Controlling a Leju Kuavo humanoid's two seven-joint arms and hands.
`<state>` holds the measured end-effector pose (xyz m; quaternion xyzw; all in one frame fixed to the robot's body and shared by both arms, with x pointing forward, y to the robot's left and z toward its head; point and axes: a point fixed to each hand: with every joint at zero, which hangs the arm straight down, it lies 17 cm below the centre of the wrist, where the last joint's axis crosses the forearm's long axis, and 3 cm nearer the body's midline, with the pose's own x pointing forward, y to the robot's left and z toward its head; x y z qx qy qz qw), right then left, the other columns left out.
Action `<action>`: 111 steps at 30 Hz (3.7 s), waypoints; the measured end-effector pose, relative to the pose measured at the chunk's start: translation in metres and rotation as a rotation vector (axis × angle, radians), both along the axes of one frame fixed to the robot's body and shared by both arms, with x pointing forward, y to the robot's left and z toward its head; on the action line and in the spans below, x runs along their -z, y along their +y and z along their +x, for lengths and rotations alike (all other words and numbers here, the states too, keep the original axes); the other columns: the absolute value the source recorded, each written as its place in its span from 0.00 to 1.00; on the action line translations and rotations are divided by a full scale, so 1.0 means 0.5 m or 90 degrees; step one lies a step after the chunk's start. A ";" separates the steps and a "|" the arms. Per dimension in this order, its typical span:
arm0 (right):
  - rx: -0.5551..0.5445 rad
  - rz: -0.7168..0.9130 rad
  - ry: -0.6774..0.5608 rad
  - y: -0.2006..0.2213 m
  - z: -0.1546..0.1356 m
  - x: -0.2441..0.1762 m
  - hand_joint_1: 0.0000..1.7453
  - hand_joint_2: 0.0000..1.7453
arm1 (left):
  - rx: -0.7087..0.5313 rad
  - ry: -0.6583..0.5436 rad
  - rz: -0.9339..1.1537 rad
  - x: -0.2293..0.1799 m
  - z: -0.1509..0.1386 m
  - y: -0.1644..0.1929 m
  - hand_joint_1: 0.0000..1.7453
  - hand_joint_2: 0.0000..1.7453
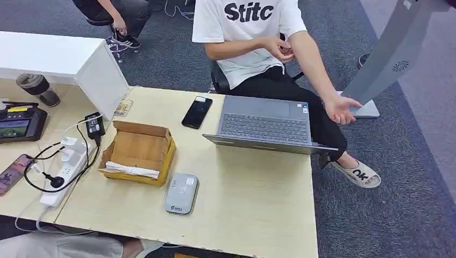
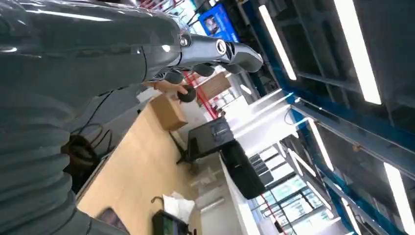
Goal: Pass the card to the sensor for recognition and then transmit it.
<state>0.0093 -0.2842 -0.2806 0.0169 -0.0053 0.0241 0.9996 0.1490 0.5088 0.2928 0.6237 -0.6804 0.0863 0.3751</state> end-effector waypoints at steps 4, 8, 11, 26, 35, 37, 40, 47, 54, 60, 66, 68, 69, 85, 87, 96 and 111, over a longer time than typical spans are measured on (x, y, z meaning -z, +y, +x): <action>0.000 -0.001 0.016 -0.001 -0.009 0.000 0.00 1.00 | 0.027 0.042 0.023 0.010 0.019 -0.019 0.00 1.00; 0.000 -0.002 0.014 -0.003 -0.006 0.000 0.00 1.00 | 0.090 0.153 0.117 0.023 0.081 -0.081 0.00 1.00; 0.000 -0.004 0.012 -0.006 -0.004 0.000 0.00 1.00 | 0.064 0.191 0.168 0.011 0.123 -0.099 0.00 1.00; -0.009 -0.020 0.013 -0.039 0.010 -0.001 0.00 1.00 | 0.287 0.212 0.283 -0.039 0.437 -0.347 0.00 1.00; -0.016 -0.025 0.006 -0.051 0.011 -0.001 0.00 1.00 | 0.390 0.306 0.327 0.021 0.523 -0.456 0.00 1.00; -0.016 -0.028 0.009 -0.057 0.011 -0.001 0.00 1.00 | 0.419 0.328 0.326 0.035 0.543 -0.487 0.00 1.00; -0.015 -0.031 0.016 -0.064 0.007 -0.002 0.00 1.00 | 0.462 0.366 0.318 0.055 0.574 -0.528 0.00 1.00; -0.012 -0.035 0.019 -0.072 0.006 -0.002 0.00 1.00 | 0.514 0.402 0.320 0.070 0.601 -0.566 0.00 1.00; -0.010 -0.044 0.027 -0.092 0.001 -0.003 0.00 1.00 | 0.609 0.495 0.319 0.087 0.633 -0.574 0.00 1.00; -0.018 -0.051 0.031 -0.110 -0.001 -0.004 0.00 1.00 | 0.571 0.564 0.361 0.074 0.659 -0.477 0.00 1.00; -0.022 -0.051 0.031 -0.111 -0.001 -0.004 0.00 1.00 | 0.572 0.611 0.361 0.088 0.660 -0.453 0.00 1.00; -0.024 -0.051 0.031 -0.114 -0.001 -0.004 0.00 1.00 | 0.578 0.642 0.356 0.090 0.659 -0.431 0.00 1.00; -0.029 -0.052 0.032 -0.116 -0.002 -0.004 0.00 1.00 | 0.579 0.659 0.353 0.089 0.657 -0.414 0.00 1.00; -0.047 -0.045 0.020 -0.112 0.010 -0.004 0.00 1.00 | 0.540 0.757 0.371 0.187 0.617 -0.342 0.00 1.00; -0.047 -0.044 0.020 -0.111 0.011 -0.004 0.00 1.00 | 0.540 0.759 0.371 0.190 0.615 -0.342 0.00 1.00; -0.046 -0.043 0.036 -0.108 0.004 -0.004 0.00 1.00 | 0.516 0.750 0.388 0.218 0.614 -0.352 0.00 1.00; -0.140 -0.017 0.017 -0.035 0.012 -0.001 0.00 1.00 | 0.519 0.723 0.354 0.382 0.581 -0.482 0.00 1.00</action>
